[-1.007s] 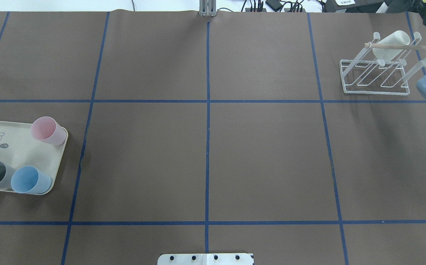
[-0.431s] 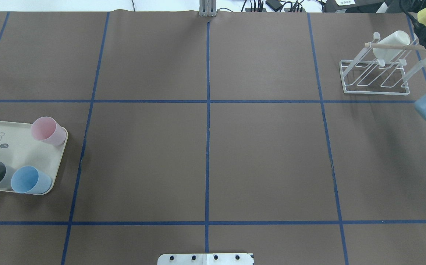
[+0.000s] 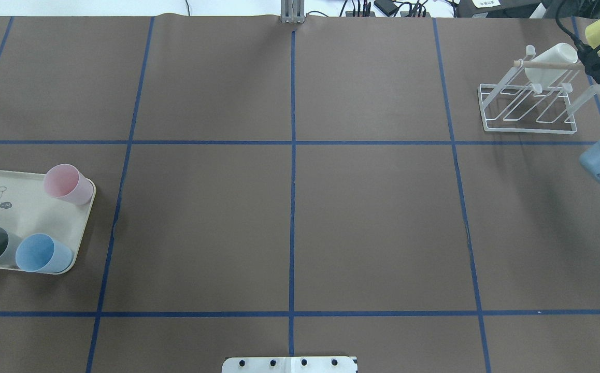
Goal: Transfer IKEA cup to right arm and place on rack
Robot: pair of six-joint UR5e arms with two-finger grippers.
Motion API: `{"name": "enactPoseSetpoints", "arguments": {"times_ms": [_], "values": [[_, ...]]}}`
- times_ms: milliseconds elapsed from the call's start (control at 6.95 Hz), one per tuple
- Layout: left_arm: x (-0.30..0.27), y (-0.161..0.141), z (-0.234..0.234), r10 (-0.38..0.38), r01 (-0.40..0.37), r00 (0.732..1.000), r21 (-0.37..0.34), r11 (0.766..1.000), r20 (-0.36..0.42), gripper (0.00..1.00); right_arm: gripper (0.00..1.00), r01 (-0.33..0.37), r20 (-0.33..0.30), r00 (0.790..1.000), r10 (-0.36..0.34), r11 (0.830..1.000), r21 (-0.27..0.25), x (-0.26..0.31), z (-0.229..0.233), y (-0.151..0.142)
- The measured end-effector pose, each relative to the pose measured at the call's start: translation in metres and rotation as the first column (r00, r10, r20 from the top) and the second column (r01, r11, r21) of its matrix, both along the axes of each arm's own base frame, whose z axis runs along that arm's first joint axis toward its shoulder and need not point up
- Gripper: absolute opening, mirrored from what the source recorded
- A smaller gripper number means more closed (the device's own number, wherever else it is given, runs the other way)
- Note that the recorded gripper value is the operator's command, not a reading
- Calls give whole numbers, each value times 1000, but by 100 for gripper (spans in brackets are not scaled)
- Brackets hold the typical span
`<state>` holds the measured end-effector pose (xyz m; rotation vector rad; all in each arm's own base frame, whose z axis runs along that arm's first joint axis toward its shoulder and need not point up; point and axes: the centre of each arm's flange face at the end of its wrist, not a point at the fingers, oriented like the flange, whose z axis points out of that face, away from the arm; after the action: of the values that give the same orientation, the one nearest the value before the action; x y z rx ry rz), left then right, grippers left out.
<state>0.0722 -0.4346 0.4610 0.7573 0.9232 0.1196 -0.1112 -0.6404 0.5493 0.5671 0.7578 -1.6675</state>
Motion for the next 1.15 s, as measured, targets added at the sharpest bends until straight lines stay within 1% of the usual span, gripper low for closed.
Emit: {"name": "enactPoseSetpoints", "arguments": {"times_ms": [1150], "values": [[0, 0, -1, 0, 0, 1000, 2, 1000, -1, 100, 0, -2, -38, 999, 2, 1000, -5, -26, 13, 5]]}}
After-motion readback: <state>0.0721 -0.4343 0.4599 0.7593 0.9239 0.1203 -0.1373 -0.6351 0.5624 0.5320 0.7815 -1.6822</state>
